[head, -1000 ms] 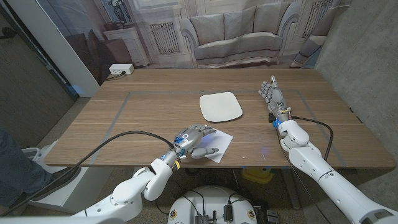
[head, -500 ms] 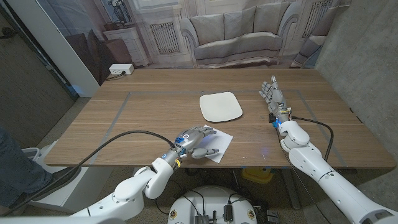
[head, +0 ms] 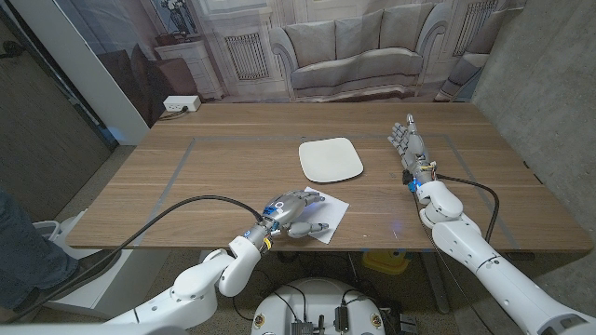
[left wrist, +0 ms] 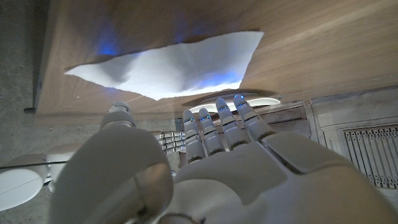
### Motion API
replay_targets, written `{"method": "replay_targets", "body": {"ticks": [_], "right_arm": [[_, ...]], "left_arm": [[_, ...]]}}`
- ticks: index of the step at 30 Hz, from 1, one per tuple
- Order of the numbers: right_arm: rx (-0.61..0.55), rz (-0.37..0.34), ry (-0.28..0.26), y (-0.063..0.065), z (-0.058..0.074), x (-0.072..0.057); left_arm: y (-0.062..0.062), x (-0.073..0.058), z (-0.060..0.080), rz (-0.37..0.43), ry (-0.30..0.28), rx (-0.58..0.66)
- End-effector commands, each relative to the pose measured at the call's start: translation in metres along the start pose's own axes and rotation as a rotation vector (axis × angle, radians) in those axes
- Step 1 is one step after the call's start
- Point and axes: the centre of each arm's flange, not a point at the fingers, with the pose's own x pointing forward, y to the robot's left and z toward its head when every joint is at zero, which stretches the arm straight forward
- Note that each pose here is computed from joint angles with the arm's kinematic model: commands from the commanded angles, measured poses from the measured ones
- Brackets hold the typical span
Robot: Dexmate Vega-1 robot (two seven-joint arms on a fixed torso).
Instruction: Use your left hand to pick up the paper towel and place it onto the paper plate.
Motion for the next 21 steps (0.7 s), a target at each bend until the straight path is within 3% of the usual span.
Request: {"method": "replay_targets", "body": {"ticks": [1,21], "right_arm": [[0.001,0.000,0.003,0.0016,-0.0030,0.0011],[-0.002,-0.008,-0.002,-0.0013,-0.0015,-0.0029]], "left_arm": [[-0.0040,0.0027,-0.0017,-0.014,0.003,-0.013],[-0.0092,0.0043,-0.0037,-0.022,0.003,-0.045]]}}
